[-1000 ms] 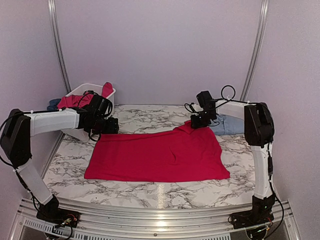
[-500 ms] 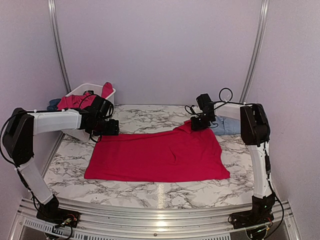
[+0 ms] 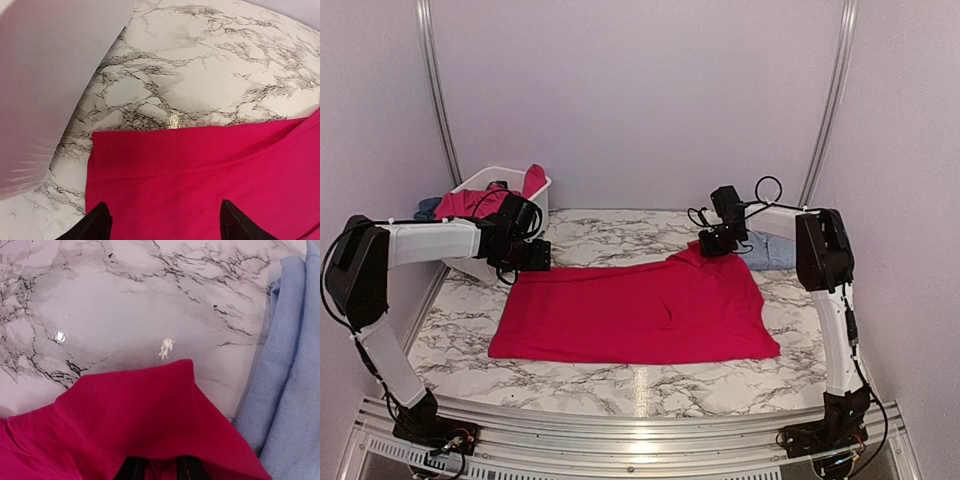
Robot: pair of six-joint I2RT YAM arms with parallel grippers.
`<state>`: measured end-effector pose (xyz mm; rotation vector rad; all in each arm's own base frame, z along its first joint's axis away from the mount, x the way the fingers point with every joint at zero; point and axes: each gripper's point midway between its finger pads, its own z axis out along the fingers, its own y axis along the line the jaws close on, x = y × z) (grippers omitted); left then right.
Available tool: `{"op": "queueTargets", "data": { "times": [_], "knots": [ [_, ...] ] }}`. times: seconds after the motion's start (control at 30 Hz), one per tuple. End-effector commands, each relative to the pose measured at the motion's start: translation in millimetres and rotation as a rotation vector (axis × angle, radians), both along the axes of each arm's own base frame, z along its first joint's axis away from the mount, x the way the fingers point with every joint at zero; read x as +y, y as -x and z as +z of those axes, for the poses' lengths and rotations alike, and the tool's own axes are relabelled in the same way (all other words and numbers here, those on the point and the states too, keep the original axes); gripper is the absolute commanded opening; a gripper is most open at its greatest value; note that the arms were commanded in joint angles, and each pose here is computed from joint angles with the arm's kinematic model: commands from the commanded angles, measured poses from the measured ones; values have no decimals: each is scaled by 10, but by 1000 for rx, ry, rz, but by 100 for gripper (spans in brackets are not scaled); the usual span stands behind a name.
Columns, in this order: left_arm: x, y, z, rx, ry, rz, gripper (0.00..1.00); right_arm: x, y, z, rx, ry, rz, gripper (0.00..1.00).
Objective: Fold and stack the mixed laundry pile
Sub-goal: Pick up the 1/3-folded T-shirt from the center of the board.
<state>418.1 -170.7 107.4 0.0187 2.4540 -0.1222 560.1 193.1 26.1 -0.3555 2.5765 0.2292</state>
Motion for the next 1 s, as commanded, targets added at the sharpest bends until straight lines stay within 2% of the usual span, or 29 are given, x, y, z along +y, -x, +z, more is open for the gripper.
{"op": "queueTargets", "data": {
  "times": [0.0,0.07,0.1,0.37,0.77,0.97],
  "knots": [
    [151,50,-162,28,-87,0,75,-9,-30,40,3,-8,-11,15],
    [177,72,-227,45,-109,-5,73,3,-24,81,1,-16,-8,2],
    [187,84,-259,54,-117,-6,72,12,-23,121,-3,-23,-7,0],
    [332,43,-519,101,-201,53,58,128,-39,646,-86,-116,13,0],
    [559,-193,-670,82,-283,162,50,130,-33,659,-88,-117,16,0],
    [580,-265,-740,65,-290,191,42,112,-33,659,-91,-104,17,0]
  ]
}}
